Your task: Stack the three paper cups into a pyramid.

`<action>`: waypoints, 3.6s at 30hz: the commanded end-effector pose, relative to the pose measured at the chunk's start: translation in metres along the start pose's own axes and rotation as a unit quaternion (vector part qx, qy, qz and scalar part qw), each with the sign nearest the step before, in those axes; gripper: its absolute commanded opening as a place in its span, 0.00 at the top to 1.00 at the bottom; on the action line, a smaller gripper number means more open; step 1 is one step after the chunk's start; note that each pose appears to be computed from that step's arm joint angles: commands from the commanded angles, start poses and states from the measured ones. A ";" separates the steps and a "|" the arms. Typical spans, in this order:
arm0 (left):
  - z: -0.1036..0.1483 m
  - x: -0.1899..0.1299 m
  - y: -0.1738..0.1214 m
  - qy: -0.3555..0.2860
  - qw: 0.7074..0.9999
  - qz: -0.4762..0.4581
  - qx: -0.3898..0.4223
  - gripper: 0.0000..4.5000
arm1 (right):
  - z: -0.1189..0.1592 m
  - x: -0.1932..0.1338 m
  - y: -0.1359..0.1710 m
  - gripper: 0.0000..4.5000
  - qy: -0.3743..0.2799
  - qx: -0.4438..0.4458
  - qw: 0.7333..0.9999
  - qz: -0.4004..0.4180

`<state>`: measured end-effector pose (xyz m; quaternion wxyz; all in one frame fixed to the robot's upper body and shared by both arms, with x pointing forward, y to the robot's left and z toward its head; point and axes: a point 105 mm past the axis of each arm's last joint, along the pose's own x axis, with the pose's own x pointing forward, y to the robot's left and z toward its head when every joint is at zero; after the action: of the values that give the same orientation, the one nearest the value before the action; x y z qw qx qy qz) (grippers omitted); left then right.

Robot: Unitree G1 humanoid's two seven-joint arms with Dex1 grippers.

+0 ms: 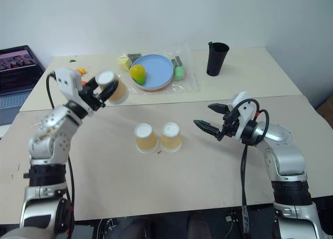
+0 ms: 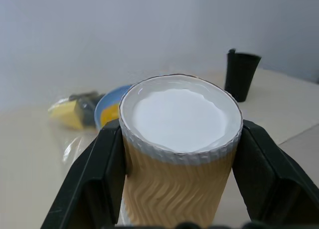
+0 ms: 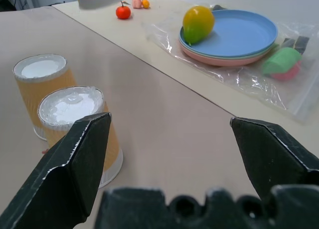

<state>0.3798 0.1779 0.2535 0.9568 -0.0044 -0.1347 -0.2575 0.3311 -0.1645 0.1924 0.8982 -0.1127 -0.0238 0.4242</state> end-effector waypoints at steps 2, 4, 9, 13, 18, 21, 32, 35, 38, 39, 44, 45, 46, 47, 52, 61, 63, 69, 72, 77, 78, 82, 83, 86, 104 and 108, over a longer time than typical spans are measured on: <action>0.027 0.003 -0.037 -0.004 0.989 -0.128 -0.073 0.44 | 0.010 -0.013 0.013 0.00 0.003 -0.027 0.999 0.033; 0.036 0.003 -0.056 0.006 0.975 -0.197 -0.106 0.44 | 0.010 -0.020 0.016 0.00 0.013 -0.056 0.998 0.035; 0.045 0.007 -0.072 0.026 0.952 -0.264 -0.155 0.44 | 0.023 -0.028 0.039 0.00 0.015 -0.087 0.993 0.078; 0.047 0.011 -0.083 0.040 0.939 -0.303 -0.156 0.44 | 0.033 -0.034 0.056 0.00 0.014 -0.070 0.991 0.113; 0.042 0.011 -0.094 0.061 0.924 -0.348 -0.147 0.44 | 0.044 -0.034 0.065 0.00 0.003 -0.062 0.990 0.124; 0.037 0.010 -0.100 0.076 0.913 -0.372 -0.148 0.44 | 0.044 -0.032 0.065 0.00 0.000 -0.057 0.992 0.116; 0.006 0.014 -0.109 0.105 0.910 -0.388 -0.103 0.44 | 0.034 -0.027 0.064 0.00 0.008 -0.054 0.994 0.096; 0.005 0.013 -0.109 0.109 0.908 -0.391 -0.104 0.44 | 0.034 -0.026 0.063 0.00 0.006 -0.053 0.994 0.094; 0.001 0.010 -0.111 0.116 0.906 -0.395 -0.096 0.44 | 0.033 -0.026 0.063 0.00 0.006 -0.052 0.994 0.092; 0.000 0.009 -0.111 0.118 0.905 -0.397 -0.094 0.44 | 0.033 -0.025 0.063 0.00 0.006 -0.052 0.994 0.093; -0.006 0.002 -0.104 0.128 0.911 -0.386 -0.071 0.44 | 0.032 -0.024 0.062 0.00 0.004 -0.049 0.995 0.091; -0.007 0.000 -0.104 0.129 0.911 -0.386 -0.070 0.44 | 0.031 -0.023 0.062 0.00 0.004 -0.049 0.995 0.092; -0.007 -0.001 -0.104 0.130 0.911 -0.386 -0.069 0.44 | 0.031 -0.023 0.062 0.00 0.004 -0.049 0.994 0.093; -0.008 -0.002 -0.104 0.131 0.910 -0.387 -0.065 0.44 | 0.031 -0.023 0.062 0.00 0.005 -0.049 0.994 0.094; -0.013 -0.005 -0.106 0.132 0.911 -0.385 -0.061 0.44 | 0.032 -0.022 0.059 0.00 0.004 -0.050 0.994 0.094; -0.015 -0.001 -0.102 0.125 0.922 -0.365 -0.045 0.33 | 0.032 -0.023 0.057 0.00 0.005 -0.051 0.995 0.090; -0.014 0.004 -0.099 0.116 0.928 -0.352 -0.044 0.15 | 0.032 -0.023 0.056 0.00 0.005 -0.050 0.995 0.089; -0.014 0.006 -0.100 0.111 0.932 -0.344 -0.027 0.01 | 0.032 -0.024 0.056 0.00 0.004 -0.049 0.995 0.089; -0.004 0.000 -0.109 0.101 0.922 -0.368 -0.055 0.01 | 0.032 -0.024 0.055 0.00 0.004 -0.048 0.995 0.088; 0.028 0.002 -0.111 0.057 0.926 -0.359 -0.101 0.01 | 0.032 -0.025 0.053 0.00 0.005 -0.045 0.995 0.088; 0.036 0.002 -0.111 0.047 0.926 -0.356 -0.113 0.01 | 0.032 -0.025 0.053 0.00 0.005 -0.045 0.995 0.088; 0.046 -0.002 -0.113 0.041 0.925 -0.355 -0.127 0.01 | 0.033 -0.024 0.051 0.00 0.005 -0.043 0.995 0.092; 0.046 -0.003 -0.113 0.041 0.926 -0.353 -0.125 0.01 | 0.032 -0.024 0.051 0.00 0.005 -0.042 0.995 0.092; 0.055 -0.003 -0.108 0.028 0.932 -0.339 -0.124 0.01 | 0.032 -0.022 0.051 0.00 0.003 -0.039 0.995 0.094; -0.011 -0.059 0.016 0.074 0.990 0.117 -0.035 0.01 | 0.002 -0.086 -0.030 0.00 0.021 -0.040 0.981 -0.190; -0.052 -0.096 0.031 0.109 0.970 0.217 -0.006 0.01 | -0.024 -0.121 -0.048 0.00 0.017 0.007 0.951 -0.308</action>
<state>0.3338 0.2370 0.1709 0.9956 -0.0408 0.0134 -0.0836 0.2978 -0.2706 0.1749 0.9778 -0.0978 -0.0074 0.1851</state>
